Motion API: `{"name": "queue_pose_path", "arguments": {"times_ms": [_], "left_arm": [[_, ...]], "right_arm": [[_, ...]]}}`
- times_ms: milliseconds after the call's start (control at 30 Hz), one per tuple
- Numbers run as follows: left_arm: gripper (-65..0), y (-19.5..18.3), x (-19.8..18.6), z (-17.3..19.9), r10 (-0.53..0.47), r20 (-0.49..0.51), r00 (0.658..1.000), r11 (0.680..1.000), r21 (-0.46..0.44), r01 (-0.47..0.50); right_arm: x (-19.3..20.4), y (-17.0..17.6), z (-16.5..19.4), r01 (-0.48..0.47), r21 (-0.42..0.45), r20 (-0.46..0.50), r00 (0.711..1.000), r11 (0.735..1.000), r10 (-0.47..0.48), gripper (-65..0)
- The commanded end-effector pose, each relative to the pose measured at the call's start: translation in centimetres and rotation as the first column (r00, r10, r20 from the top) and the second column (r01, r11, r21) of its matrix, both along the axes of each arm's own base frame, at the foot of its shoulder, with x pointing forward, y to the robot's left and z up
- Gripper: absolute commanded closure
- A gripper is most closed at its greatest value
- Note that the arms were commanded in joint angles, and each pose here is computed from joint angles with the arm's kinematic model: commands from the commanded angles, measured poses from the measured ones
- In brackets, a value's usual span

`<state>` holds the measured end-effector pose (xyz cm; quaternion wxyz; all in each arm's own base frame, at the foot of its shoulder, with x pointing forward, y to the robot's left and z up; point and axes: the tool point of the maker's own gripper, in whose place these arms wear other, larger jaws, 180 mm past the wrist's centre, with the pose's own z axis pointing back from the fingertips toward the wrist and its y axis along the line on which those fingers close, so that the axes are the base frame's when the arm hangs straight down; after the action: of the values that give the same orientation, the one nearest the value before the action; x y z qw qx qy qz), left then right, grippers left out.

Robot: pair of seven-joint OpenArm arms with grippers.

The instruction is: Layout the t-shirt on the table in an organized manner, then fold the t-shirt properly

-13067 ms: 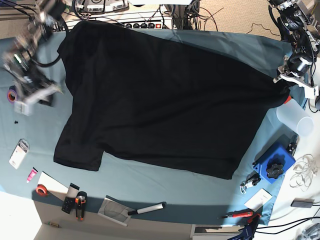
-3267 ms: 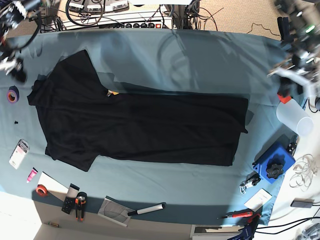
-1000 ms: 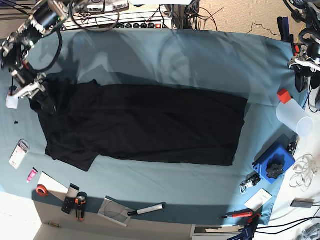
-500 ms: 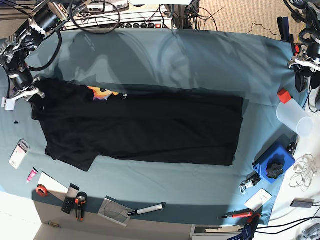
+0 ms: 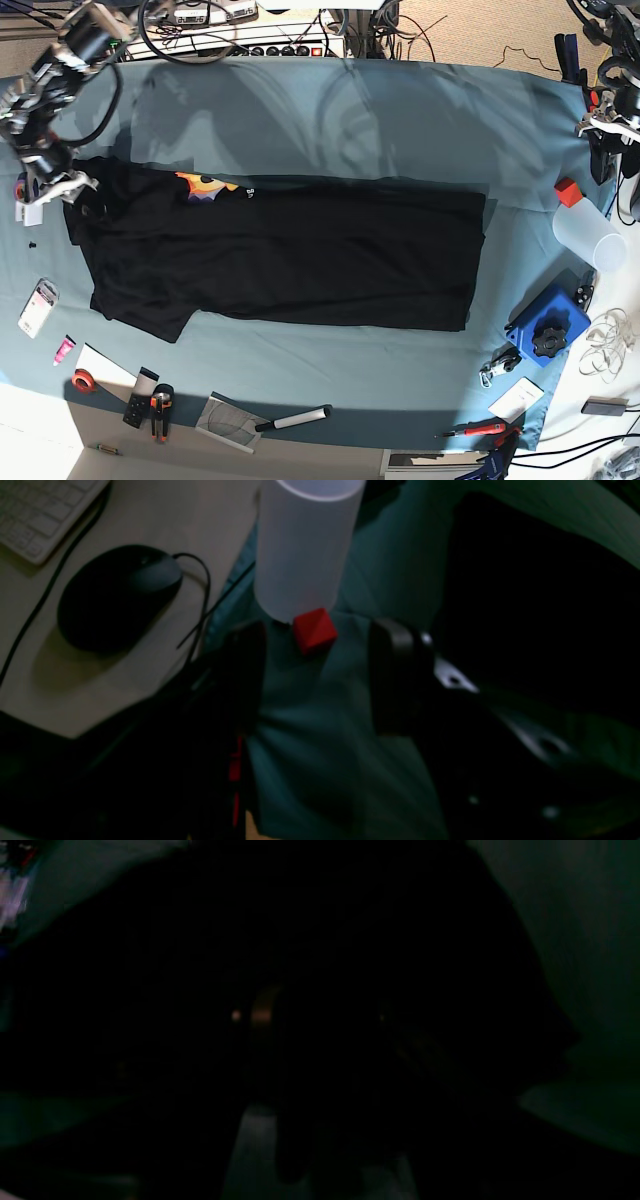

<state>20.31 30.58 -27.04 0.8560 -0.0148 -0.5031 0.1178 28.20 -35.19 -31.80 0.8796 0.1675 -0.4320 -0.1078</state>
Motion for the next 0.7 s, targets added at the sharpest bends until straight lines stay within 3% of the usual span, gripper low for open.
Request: {"name": "queue_pose_path", "arguments": {"times_ms": [0, 133, 267, 533, 667], "left_arm": [[-33.0, 0.1, 0.4, 1.3, -0.009, 0.044, 0.999, 1.000, 0.019, 0.008], [-33.0, 0.1, 0.4, 1.3, -0.009, 0.044, 0.999, 1.000, 0.019, 0.008], [-33.0, 0.1, 0.4, 1.3, -0.009, 0.044, 0.999, 1.000, 0.019, 0.008], [-33.0, 0.0, 0.5, 1.4, -0.012, 0.050, 0.999, 1.000, 0.014, 0.011], [-33.0, -0.2, 0.5, 1.5, -0.017, 0.060, 0.998, 1.000, 0.001, 0.017]], "right_arm": [[0.8, -1.5, 3.3, 0.010, -0.021, 0.099, 0.995, 1.000, -0.008, -23.0], [-0.9, -5.4, 6.6, 0.115, -0.018, 0.197, 0.974, 0.993, -0.109, -23.0], [-3.6, -8.4, 7.4, 0.214, -0.021, 0.201, 0.958, 0.977, -0.206, -23.0], [-6.4, -9.6, 3.3, 0.276, -0.105, 0.069, 0.960, 0.955, -0.270, -23.0], [-5.6, -8.1, 0.3, 0.231, -0.044, 0.000, 0.973, 0.972, -0.231, -23.0]]}}
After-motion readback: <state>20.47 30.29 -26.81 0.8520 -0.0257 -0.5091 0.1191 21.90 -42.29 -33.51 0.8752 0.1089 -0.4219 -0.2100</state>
